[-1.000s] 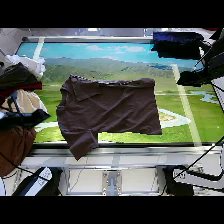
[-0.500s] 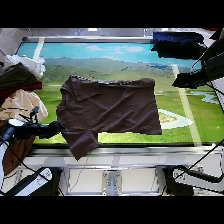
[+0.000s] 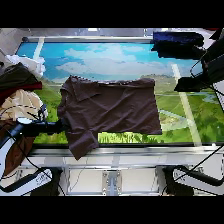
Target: Fold the shirts.
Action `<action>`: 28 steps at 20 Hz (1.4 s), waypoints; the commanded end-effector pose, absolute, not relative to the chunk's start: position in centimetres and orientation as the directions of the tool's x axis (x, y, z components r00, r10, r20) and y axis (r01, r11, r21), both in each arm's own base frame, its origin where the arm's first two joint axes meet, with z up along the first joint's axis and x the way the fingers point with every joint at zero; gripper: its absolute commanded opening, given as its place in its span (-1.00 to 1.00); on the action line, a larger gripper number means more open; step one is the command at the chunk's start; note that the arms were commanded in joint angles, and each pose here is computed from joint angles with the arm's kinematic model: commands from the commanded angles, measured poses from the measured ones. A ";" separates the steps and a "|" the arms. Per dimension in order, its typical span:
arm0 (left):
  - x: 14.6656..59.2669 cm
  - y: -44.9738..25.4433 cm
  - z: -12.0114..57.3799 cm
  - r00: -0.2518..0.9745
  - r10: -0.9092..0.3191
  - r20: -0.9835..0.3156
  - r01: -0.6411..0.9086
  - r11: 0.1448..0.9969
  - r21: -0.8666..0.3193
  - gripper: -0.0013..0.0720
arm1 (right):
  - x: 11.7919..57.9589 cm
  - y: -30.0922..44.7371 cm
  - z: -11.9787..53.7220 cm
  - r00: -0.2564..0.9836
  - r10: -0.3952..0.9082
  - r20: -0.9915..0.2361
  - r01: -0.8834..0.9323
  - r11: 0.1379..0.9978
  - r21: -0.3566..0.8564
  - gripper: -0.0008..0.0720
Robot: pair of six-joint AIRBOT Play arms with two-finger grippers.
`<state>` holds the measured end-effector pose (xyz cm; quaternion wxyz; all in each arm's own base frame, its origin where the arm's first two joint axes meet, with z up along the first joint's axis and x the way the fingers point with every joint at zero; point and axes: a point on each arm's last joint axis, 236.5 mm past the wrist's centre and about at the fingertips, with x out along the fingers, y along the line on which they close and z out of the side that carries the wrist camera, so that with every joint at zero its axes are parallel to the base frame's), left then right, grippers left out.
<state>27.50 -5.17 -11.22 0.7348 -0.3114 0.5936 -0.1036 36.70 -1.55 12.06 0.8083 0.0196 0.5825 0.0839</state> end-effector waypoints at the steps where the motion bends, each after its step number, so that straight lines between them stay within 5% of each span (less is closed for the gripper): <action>1: 27.7 -5.9 -10.7 0.279 -0.547 -0.790 -0.205 0.769 -0.605 -0.94 | 32.9 -4.8 9.5 0.273 0.066 -0.960 -0.036 0.998 0.058 0.05; 3: 27.5 -6.1 -10.4 0.273 -0.557 -0.785 -0.190 0.768 -0.611 -0.94 | 28.4 -5.3 4.5 0.238 0.122 -0.964 0.095 0.984 0.148 -0.27; 7: 26.8 -6.8 -9.9 0.247 -0.585 -0.773 -0.098 0.778 -0.620 -0.94 | 21.7 -0.5 -4.7 0.223 0.411 -0.884 0.390 0.794 0.467 -0.22; 9: 26.8 -6.8 -9.9 0.247 -0.585 -0.773 -0.098 0.778 -0.620 -0.94 | 20.0 3.2 -6.2 0.201 0.554 -0.808 0.472 0.668 0.575 0.60; 10: 26.8 -6.8 -9.9 0.247 -0.585 -0.773 -0.098 0.778 -0.620 -0.94 | 19.7 4.4 -6.6 0.201 0.589 -0.783 0.506 0.622 0.598 0.65; 21: 26.8 -6.8 -9.9 0.248 -0.584 -0.773 -0.098 0.778 -0.620 -0.94 | 24.7 2.8 -10.7 0.372 0.405 -0.835 0.632 0.548 0.548 0.63; 22: 26.8 -6.8 -9.9 0.247 -0.585 -0.773 -0.098 0.778 -0.620 -0.94 | 24.7 3.0 -11.2 0.360 0.410 -0.838 0.641 0.545 0.541 0.54; 28: 26.9 -6.8 -9.7 0.249 -0.586 -0.771 -0.093 0.778 -0.622 -0.94 | 26.3 2.6 -11.2 0.381 0.398 -0.835 0.646 0.532 0.548 -0.94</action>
